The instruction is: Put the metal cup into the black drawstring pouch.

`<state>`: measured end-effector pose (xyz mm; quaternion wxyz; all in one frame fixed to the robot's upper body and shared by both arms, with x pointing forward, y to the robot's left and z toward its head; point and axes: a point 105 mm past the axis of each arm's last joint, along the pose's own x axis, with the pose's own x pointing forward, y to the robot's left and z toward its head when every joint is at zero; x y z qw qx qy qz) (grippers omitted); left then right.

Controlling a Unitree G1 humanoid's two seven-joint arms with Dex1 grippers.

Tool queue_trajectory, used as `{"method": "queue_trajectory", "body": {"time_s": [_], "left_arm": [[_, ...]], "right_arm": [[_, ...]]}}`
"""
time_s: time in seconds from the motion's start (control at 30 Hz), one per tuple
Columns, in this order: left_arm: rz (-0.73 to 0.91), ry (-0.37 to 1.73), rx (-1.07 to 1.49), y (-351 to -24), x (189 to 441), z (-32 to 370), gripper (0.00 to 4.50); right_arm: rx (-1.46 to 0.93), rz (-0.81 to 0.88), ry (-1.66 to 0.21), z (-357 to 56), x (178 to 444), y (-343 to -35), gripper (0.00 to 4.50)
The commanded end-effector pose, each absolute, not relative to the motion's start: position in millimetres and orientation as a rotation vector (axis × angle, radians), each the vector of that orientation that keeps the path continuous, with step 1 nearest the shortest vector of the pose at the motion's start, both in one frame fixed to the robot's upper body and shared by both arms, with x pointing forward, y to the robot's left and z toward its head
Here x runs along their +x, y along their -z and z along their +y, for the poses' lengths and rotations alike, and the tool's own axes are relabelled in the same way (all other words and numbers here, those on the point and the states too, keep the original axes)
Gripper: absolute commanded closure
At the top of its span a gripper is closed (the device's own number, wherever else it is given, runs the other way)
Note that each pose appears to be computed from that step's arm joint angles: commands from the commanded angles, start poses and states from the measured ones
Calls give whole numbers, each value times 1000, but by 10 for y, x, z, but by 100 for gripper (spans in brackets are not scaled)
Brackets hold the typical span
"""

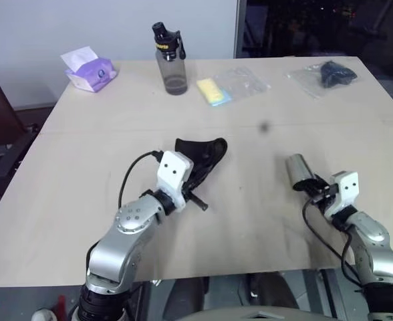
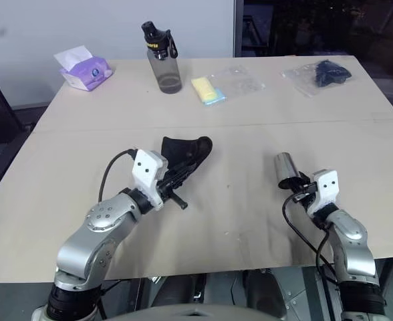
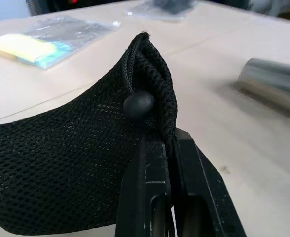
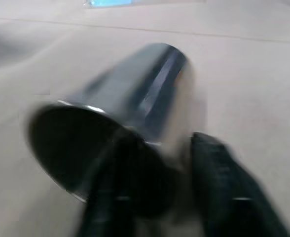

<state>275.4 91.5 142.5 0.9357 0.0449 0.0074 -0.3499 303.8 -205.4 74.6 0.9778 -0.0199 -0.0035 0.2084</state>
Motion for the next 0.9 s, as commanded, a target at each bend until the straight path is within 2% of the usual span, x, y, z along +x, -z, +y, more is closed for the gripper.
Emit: {"method": "queue_trajectory", "body": {"time_s": [0.03,0.1,0.27,0.33,0.4,0.5,0.63,0.9], "left_arm": [[-46,746,57,-1530,2814,911,450],[-47,767,38,-1525,2865,901,450],[-48,820,54,-1526,2932,840,450],[-63,826,35,-1573,2971,788,450],[-68,848,23,-1590,2970,717,450],[-74,872,12,-1605,2951,658,450],[-91,906,1,-1651,2902,594,450],[-110,891,-18,-1692,2907,622,450]], "right_arm": [[-42,-53,-435,-2038,3080,-852,447],[-44,-86,-493,-1933,3120,-986,447],[-6,-254,-630,-1613,3195,-1565,447],[27,-334,-707,-1380,3176,-1852,447],[12,-375,-782,-1122,3131,-1996,447],[-16,-361,-823,-980,3108,-1970,447],[-118,-285,-862,-901,3124,-1714,447],[-173,-192,-858,-1026,3077,-1461,447]]}}
